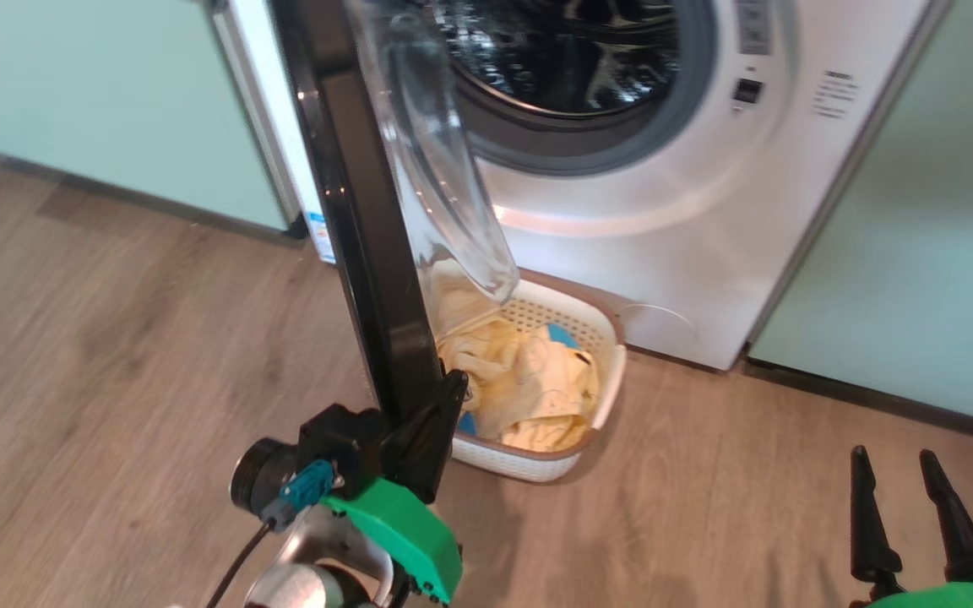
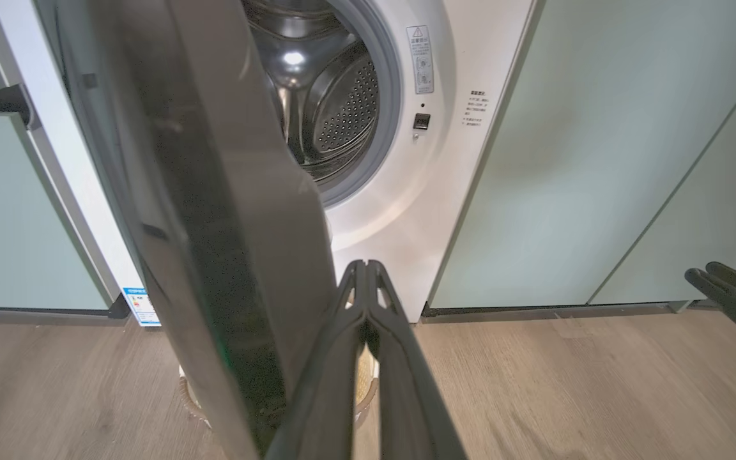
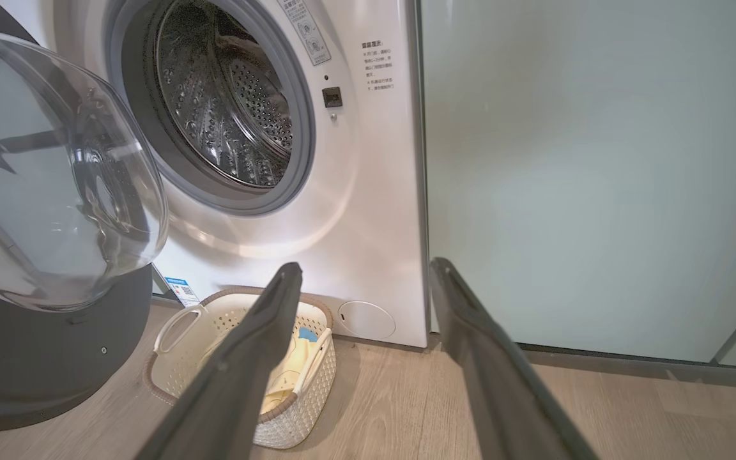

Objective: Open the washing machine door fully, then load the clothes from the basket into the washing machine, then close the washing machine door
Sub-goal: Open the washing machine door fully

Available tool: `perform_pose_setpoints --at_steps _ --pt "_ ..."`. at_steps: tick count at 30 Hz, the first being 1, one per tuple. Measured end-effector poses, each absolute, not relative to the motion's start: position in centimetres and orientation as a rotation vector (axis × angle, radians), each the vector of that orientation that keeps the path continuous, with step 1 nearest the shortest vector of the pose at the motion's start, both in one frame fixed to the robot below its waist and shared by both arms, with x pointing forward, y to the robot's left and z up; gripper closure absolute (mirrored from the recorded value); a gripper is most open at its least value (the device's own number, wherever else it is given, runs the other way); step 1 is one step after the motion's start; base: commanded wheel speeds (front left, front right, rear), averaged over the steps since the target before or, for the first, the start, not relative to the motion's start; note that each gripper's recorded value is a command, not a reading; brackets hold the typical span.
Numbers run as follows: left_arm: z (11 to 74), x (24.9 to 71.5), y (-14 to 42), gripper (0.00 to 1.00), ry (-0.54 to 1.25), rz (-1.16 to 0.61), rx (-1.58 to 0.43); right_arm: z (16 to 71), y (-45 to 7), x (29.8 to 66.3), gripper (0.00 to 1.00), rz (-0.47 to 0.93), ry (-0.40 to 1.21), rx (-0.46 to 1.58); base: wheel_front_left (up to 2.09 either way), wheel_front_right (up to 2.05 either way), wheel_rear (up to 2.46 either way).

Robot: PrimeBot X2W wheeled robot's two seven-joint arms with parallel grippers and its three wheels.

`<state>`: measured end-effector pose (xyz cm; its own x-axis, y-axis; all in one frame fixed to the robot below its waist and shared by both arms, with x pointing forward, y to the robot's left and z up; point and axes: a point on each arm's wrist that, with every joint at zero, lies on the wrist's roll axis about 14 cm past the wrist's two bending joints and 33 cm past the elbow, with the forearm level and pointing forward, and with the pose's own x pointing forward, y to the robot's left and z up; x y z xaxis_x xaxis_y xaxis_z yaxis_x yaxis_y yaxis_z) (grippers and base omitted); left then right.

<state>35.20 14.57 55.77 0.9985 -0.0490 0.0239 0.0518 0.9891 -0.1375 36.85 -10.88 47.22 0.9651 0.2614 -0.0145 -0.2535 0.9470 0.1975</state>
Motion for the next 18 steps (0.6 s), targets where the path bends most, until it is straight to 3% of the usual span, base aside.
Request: perform_pose_setpoints --at_steps 18 --pt "55.5 32.2 20.6 1.0 -0.046 0.164 -0.115 47.0 -5.5 38.2 0.0 0.424 0.057 0.196 0.0 0.0 0.0"
